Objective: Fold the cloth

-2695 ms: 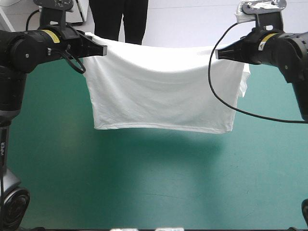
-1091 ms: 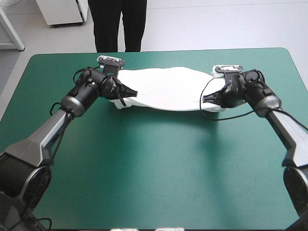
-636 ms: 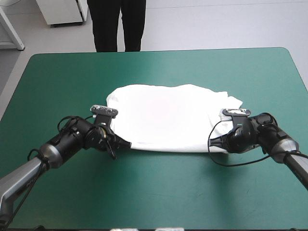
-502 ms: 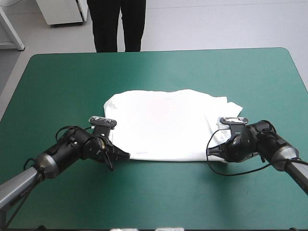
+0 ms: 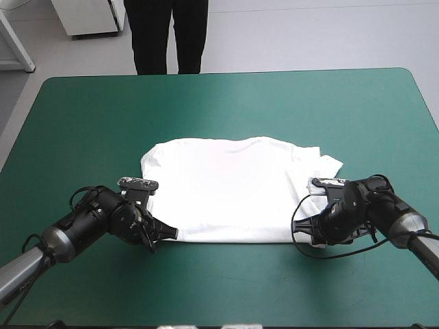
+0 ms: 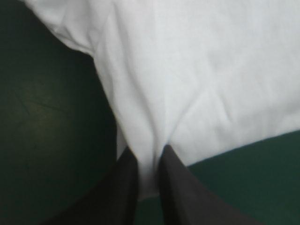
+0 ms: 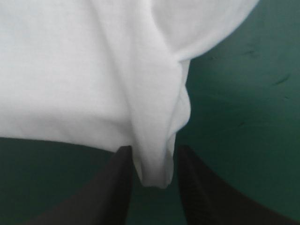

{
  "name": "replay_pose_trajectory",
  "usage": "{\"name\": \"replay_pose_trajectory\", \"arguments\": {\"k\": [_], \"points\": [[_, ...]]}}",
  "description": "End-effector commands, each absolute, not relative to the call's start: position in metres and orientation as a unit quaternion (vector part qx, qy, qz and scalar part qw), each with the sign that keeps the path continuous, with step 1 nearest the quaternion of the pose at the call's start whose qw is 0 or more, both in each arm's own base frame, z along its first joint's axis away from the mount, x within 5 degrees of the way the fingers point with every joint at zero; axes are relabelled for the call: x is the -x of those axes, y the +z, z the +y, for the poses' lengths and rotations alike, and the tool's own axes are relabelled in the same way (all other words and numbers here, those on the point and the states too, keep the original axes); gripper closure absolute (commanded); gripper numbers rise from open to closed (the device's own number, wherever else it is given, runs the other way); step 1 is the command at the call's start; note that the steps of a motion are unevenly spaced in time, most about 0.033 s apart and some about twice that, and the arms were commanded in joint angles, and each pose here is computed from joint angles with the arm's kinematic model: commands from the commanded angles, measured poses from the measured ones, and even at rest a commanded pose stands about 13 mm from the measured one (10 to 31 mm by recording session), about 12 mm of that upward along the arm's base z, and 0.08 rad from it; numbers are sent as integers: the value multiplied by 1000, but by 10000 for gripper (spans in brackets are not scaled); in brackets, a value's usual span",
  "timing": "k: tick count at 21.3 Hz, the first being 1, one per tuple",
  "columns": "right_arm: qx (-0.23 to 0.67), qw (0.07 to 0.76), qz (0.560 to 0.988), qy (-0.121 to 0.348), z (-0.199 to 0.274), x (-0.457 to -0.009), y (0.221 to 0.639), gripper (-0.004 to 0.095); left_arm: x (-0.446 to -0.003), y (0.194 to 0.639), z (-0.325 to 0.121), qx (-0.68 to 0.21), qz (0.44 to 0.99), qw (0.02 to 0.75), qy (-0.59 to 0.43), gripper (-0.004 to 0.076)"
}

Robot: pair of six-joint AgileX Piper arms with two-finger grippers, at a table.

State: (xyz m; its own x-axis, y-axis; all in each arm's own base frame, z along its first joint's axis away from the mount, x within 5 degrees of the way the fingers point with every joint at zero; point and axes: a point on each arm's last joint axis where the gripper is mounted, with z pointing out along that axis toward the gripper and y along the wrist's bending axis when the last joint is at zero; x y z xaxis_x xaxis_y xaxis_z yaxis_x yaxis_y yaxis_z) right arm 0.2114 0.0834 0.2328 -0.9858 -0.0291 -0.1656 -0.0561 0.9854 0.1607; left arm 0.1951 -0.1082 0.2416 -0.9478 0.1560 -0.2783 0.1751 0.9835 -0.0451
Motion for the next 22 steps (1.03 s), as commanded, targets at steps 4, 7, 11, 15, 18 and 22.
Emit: {"name": "replay_pose_trajectory", "arguments": {"k": [4,7,11,15,18,22], "points": [[16,120,987,103,81,-201,266,255,-194,279,-108,-87,985,145,-31,279],[13,160,981,112,78,-194,299,291,-193,314,-103,-98,976,192,-29,265],[7,231,968,93,67,-186,355,330,-198,365,-93,-98,963,250,12,265],[7,275,959,71,61,-187,387,331,-228,390,-78,-71,957,279,22,265],[-4,283,956,77,61,-188,391,331,-268,383,-51,-41,967,247,-36,265],[-7,289,954,78,61,-189,392,331,-304,359,-40,-34,973,223,-46,265]]}}
